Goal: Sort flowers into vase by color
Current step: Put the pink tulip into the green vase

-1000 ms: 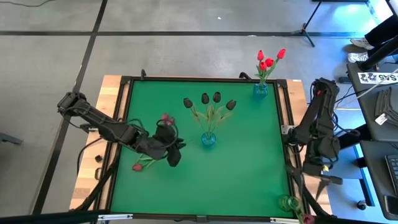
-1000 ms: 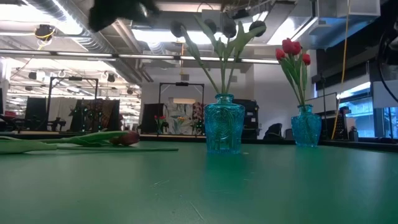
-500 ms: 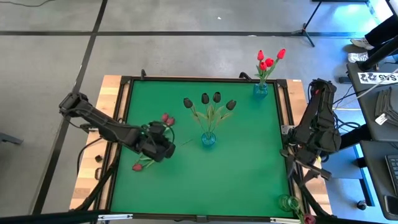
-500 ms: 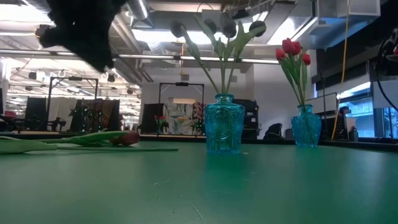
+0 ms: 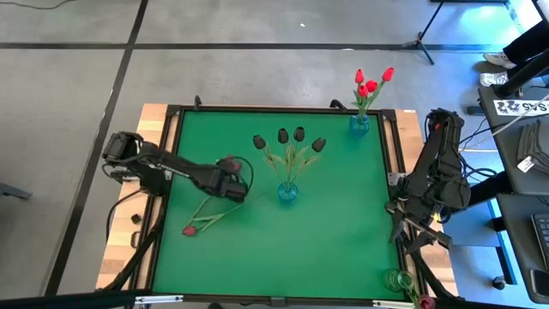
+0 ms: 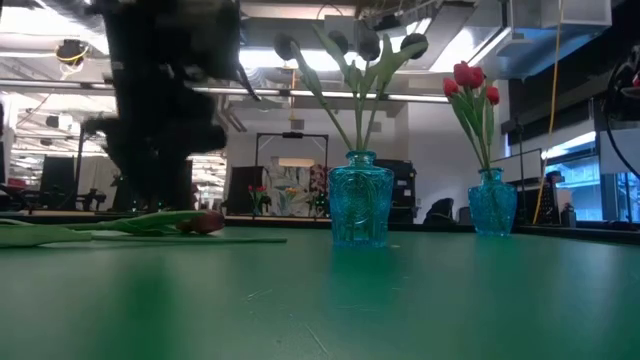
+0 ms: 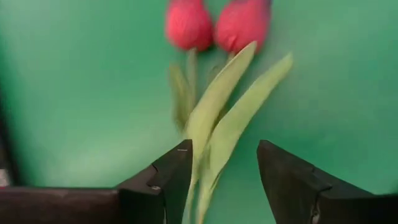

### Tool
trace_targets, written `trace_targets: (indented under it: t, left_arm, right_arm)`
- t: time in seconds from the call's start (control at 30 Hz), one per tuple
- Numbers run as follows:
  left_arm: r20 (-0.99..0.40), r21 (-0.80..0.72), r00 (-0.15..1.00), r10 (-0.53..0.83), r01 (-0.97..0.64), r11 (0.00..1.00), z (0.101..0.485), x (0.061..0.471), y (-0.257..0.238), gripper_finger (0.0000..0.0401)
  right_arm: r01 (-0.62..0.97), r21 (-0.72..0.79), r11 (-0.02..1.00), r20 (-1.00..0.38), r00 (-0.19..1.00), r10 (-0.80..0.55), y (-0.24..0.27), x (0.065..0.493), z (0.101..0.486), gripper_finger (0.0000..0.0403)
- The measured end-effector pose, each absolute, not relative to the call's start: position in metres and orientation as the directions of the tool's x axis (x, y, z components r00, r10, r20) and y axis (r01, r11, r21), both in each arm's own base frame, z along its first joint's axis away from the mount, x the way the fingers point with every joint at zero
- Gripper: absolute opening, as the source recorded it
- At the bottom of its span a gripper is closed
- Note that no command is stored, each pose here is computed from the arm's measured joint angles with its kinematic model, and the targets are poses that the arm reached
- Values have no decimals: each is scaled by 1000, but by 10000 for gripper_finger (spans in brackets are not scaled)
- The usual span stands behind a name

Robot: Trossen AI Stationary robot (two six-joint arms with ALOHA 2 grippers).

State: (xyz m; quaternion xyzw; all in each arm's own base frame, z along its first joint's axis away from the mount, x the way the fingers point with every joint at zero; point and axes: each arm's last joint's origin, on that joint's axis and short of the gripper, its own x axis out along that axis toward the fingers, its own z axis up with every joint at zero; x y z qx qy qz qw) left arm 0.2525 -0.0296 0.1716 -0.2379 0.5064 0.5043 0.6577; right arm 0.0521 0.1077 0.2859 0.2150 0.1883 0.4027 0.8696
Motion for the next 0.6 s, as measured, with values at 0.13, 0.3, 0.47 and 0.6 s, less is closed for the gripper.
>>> trace_targets:
  t: [0.13, 0.3, 0.47, 0.6]
  left_arm:
    - [-920, 130, 26, 392, -922, 365, 151, 249, -12, 180]
    - [-900, 174, -46, 434, -950, 260, 129, 230, 0, 179]
    - [-885, 141, 19, 466, -941, 308, 120, 226, -8, 179]
    - [-884, 95, 93, 458, -923, 372, 121, 231, -24, 165]
  right_arm:
    - [-616, 529, 584, -155, 606, 780, 108, 52, 286, 217]
    - [-615, 528, 585, -158, 607, 779, 108, 52, 286, 217]
    - [-614, 528, 587, -159, 607, 779, 108, 52, 285, 217]
    - [-614, 528, 587, -157, 608, 778, 108, 52, 286, 217]
